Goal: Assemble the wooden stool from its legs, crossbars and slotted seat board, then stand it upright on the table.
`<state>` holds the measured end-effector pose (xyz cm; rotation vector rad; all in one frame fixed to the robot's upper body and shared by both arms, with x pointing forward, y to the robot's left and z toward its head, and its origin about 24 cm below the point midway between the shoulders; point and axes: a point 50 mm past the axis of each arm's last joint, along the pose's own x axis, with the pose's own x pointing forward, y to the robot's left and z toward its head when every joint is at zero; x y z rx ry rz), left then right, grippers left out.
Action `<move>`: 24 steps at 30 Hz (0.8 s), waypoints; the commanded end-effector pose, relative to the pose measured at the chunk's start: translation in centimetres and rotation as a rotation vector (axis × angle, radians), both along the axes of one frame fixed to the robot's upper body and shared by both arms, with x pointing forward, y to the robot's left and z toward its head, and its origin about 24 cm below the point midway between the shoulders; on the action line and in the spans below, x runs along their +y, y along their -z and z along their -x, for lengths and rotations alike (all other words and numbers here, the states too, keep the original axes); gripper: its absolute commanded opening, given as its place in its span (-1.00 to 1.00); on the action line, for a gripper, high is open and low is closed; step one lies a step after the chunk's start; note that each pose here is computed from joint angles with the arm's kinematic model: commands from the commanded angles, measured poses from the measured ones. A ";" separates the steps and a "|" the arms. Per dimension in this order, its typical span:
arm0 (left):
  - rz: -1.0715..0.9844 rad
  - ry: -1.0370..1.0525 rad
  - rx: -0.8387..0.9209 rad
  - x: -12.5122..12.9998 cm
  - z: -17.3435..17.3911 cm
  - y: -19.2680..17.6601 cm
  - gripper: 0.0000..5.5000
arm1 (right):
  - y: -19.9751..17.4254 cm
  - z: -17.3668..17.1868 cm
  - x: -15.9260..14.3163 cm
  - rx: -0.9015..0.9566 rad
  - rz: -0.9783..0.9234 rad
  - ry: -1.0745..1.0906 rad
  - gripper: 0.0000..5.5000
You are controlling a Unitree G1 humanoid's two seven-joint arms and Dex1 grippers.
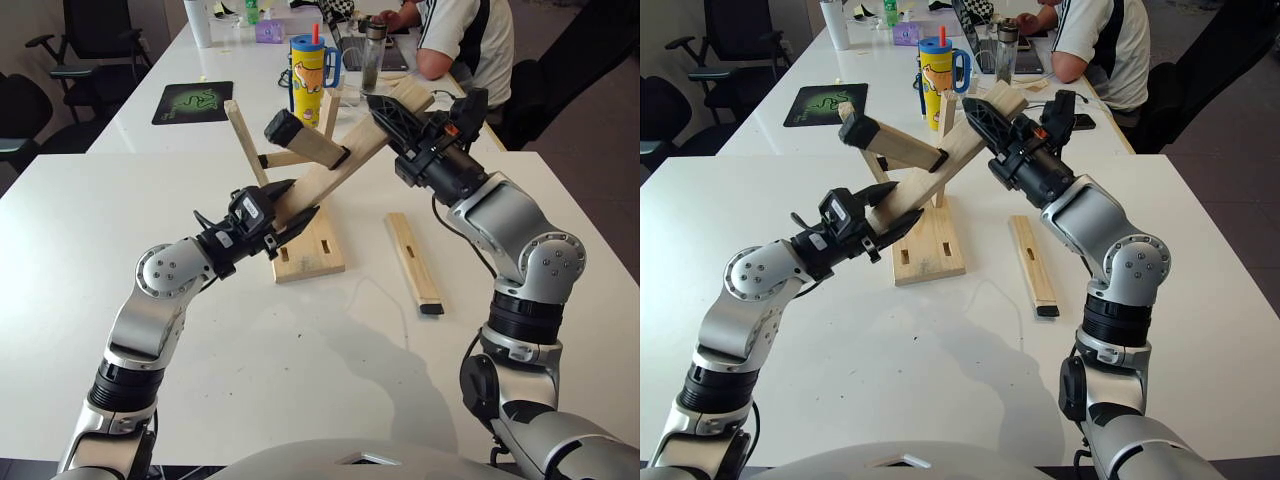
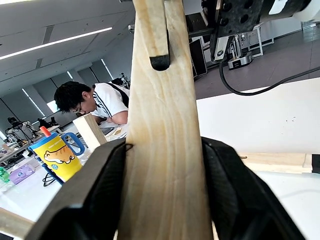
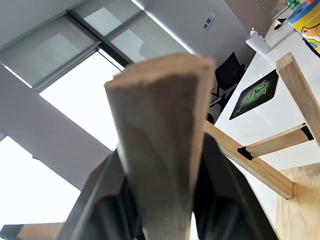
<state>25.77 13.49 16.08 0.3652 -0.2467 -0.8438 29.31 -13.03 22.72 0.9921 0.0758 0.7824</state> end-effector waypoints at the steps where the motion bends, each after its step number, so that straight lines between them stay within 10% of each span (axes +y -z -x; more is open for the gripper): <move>1: 0.021 -0.110 0.062 1.6 -0.6 1.5 0.08 | 0.2 -0.8 -0.8 -0.006 0.072 0.129 -0.62; 12: -0.036 -0.232 0.145 4.2 -1.2 4.9 0.18 | 5.9 -1.9 -1.1 0.034 0.464 0.388 -0.63; 24: -0.024 -0.238 0.141 4.1 -1.3 5.1 0.18 | 9.4 -2.4 -1.6 0.134 0.473 0.481 -0.63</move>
